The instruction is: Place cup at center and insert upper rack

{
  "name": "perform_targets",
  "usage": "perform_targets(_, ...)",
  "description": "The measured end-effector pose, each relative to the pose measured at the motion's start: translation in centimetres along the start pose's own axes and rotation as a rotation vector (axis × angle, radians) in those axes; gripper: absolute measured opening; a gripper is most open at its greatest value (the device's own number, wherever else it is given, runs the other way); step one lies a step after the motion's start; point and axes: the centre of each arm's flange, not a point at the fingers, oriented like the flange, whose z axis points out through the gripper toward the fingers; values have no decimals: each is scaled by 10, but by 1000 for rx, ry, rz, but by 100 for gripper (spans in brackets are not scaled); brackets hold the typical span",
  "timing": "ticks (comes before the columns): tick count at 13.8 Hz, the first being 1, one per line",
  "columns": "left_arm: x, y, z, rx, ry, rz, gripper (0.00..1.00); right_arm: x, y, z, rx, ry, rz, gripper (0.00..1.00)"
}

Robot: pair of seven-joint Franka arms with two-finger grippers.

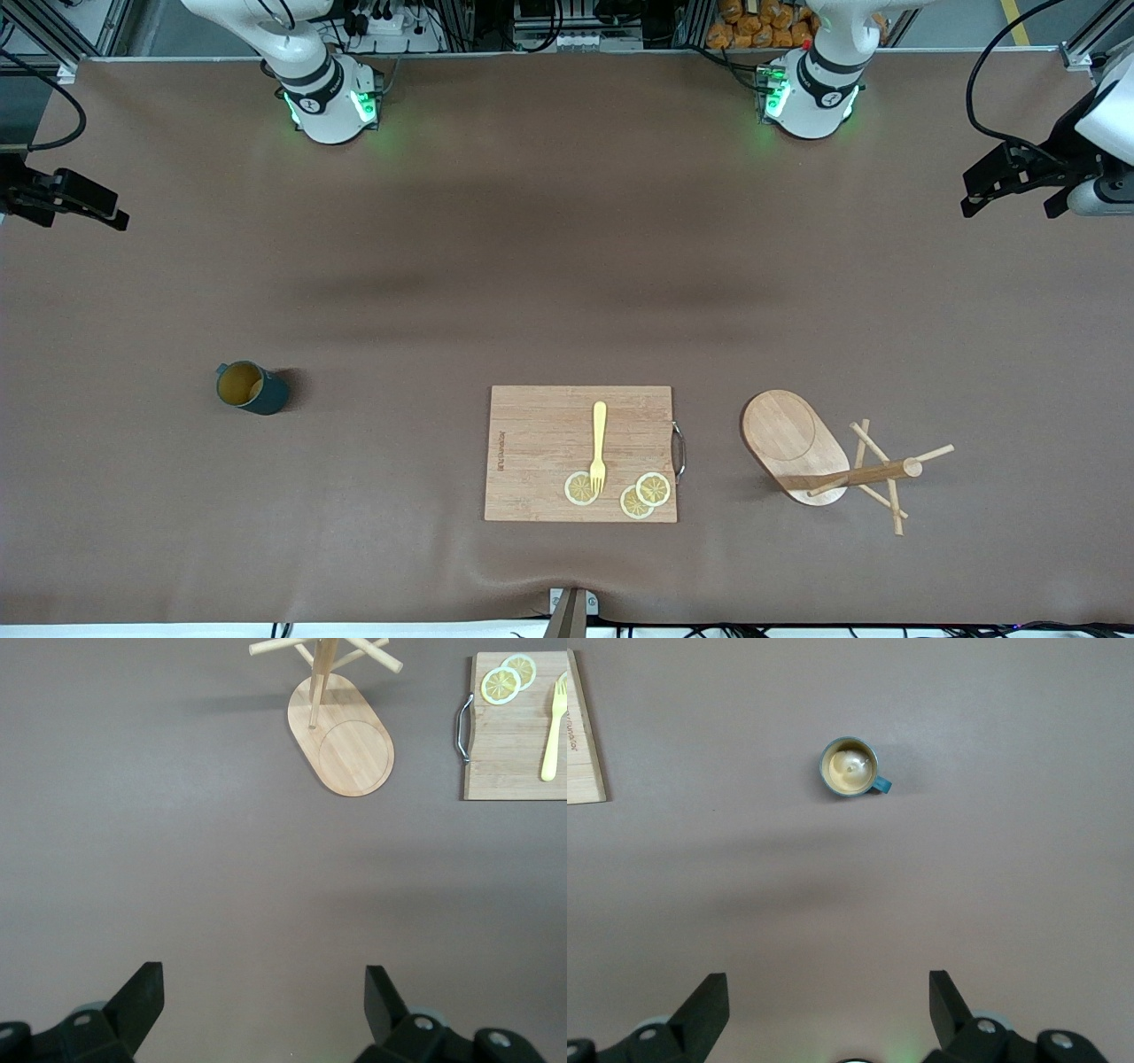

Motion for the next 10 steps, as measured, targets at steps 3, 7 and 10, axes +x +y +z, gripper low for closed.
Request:
perform_targets(3,0,-3,0,0,0,-6,100,0,0,0,0,0,0,100)
perform_targets(7,0,-7,-2,0,4,-13,100,0,0,0,0,0,0,100)
perform_targets(10,3,-9,3,-1,-6,-16,100,0,0,0,0,0,0,100)
